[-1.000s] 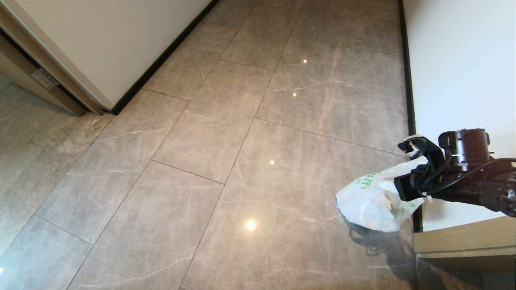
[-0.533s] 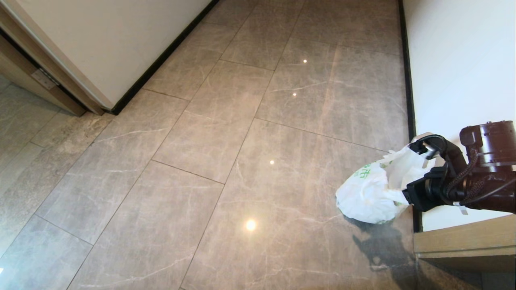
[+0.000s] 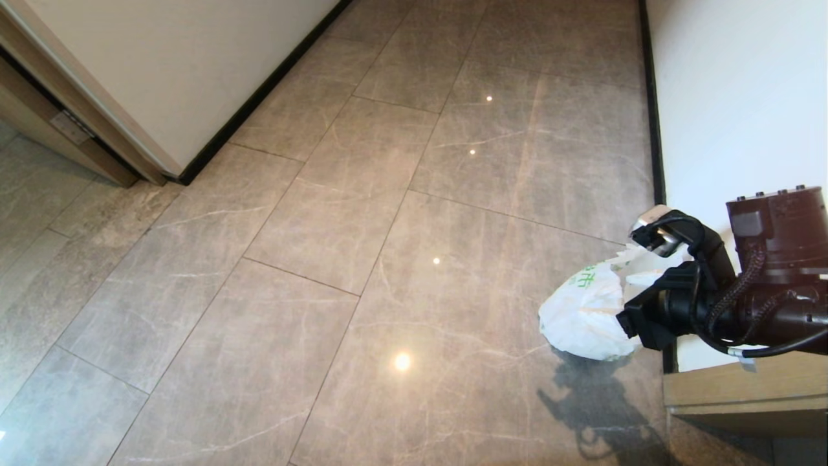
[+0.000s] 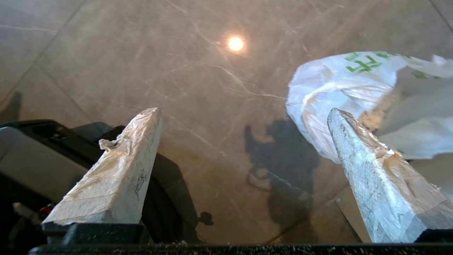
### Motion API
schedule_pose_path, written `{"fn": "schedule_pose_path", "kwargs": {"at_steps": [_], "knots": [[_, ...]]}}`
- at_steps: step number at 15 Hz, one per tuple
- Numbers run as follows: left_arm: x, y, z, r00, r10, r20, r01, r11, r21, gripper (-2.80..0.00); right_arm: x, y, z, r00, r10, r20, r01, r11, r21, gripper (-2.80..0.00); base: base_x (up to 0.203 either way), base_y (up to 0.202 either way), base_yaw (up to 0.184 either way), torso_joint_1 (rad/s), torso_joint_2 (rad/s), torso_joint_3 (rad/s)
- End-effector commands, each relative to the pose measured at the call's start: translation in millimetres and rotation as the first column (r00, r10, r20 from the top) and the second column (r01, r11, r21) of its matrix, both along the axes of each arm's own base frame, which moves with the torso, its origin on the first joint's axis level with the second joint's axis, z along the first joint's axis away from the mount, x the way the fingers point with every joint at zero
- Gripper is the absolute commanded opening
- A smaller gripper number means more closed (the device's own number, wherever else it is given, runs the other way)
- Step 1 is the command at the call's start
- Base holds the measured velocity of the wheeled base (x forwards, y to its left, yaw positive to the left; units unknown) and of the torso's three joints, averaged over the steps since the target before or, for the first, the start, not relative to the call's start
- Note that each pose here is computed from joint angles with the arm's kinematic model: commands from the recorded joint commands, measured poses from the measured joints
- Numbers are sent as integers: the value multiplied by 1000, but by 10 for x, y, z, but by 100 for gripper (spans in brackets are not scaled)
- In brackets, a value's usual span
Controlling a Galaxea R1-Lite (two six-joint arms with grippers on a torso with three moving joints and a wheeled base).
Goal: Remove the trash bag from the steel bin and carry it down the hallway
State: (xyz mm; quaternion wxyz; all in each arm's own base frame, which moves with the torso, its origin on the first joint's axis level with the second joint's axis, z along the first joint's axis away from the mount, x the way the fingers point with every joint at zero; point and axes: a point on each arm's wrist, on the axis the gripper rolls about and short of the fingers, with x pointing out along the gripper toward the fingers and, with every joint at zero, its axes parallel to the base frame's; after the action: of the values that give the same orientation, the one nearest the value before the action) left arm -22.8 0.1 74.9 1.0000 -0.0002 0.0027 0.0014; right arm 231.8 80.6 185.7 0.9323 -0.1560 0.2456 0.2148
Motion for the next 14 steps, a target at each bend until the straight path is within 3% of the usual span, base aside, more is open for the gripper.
{"fn": "schedule_pose_path", "kwargs": {"at_steps": [1,5,10,11,14], "knots": [[0,0,-1,1000,0,-1,0,1000,-1,-280,-87,85,104,998,62,34,-63,998,24,0,0,0,0,0,0,0],[0,0,-1,1000,2,-1,-2,1000,-1,-280,-228,174,192,986,157,56,-160,986,49,0,0,0,0,0,0,0],[0,0,-1,1000,0,-1,0,1000,-1,-280,-477,5,305,989,96,113,-103,993,51,0,0,0,0,0,0,0],[0,0,-1,1000,0,-1,0,1000,-1,-280,-497,-49,301,991,61,115,-67,996,50,-280,0,0,0,0,0,0],[0,0,-1,1000,2,-1,-2,1000,-1,-280,-636,-222,312,996,-22,89,20,999,26,-280,0,0,0,0,0,0]]}}
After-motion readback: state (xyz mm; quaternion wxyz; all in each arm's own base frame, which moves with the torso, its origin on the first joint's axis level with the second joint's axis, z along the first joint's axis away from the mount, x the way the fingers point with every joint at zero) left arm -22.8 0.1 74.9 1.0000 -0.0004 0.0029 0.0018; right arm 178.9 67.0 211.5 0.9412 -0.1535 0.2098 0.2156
